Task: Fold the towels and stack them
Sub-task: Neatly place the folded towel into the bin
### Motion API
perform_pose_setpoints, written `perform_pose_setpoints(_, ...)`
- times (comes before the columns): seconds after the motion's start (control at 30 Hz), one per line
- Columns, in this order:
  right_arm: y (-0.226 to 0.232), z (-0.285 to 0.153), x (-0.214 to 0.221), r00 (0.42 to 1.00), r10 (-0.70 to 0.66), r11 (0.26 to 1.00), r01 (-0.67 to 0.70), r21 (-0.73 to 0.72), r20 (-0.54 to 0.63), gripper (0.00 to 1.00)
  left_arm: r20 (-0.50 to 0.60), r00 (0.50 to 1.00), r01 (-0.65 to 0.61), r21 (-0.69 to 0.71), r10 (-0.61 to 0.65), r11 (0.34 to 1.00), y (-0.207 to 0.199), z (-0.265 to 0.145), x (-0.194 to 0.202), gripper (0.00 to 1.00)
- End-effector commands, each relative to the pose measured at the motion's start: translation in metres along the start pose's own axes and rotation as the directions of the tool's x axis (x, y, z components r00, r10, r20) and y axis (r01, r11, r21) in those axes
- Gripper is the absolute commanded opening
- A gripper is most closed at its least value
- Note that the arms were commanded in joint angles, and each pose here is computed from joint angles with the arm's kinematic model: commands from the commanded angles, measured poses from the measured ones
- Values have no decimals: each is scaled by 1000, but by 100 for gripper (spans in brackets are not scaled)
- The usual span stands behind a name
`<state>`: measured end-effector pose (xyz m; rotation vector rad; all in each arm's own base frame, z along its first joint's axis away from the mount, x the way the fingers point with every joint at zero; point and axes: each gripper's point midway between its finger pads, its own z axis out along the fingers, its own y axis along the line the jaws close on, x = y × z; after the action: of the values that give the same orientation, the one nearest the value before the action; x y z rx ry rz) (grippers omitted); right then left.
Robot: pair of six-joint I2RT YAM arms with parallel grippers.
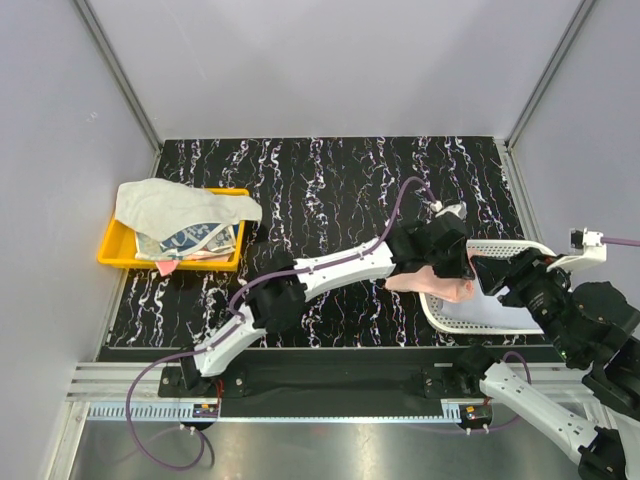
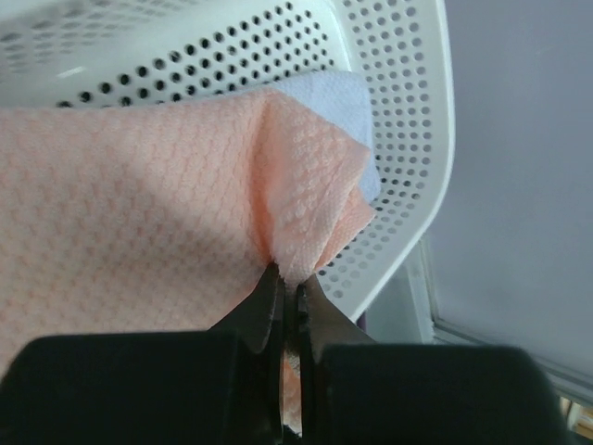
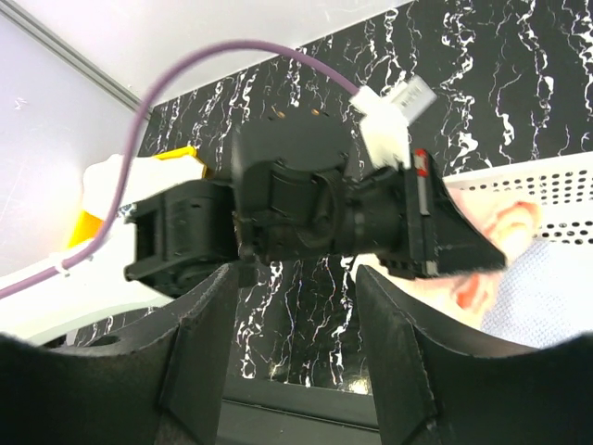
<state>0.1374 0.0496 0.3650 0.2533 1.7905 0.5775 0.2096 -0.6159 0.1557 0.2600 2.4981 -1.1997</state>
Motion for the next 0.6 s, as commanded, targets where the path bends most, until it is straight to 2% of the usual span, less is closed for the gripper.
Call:
perform_pose_setpoints(0.0,2,-7,-20,997,0,1000,1,-12,73,60,-22,1000,21,233,-16,972,-62,-2,3,0)
perform_pose_setpoints(0.2,-2,-12,-23,996,-6,1000,6,-2,86,61,-57,998,57,336,-40,940,-83,9,9,0)
perform_pose_setpoints(0.57,-8,-16,-21,996,-13,1000,12,5,88,61,-81,993,109,450,-81,886,-96,30,16,0)
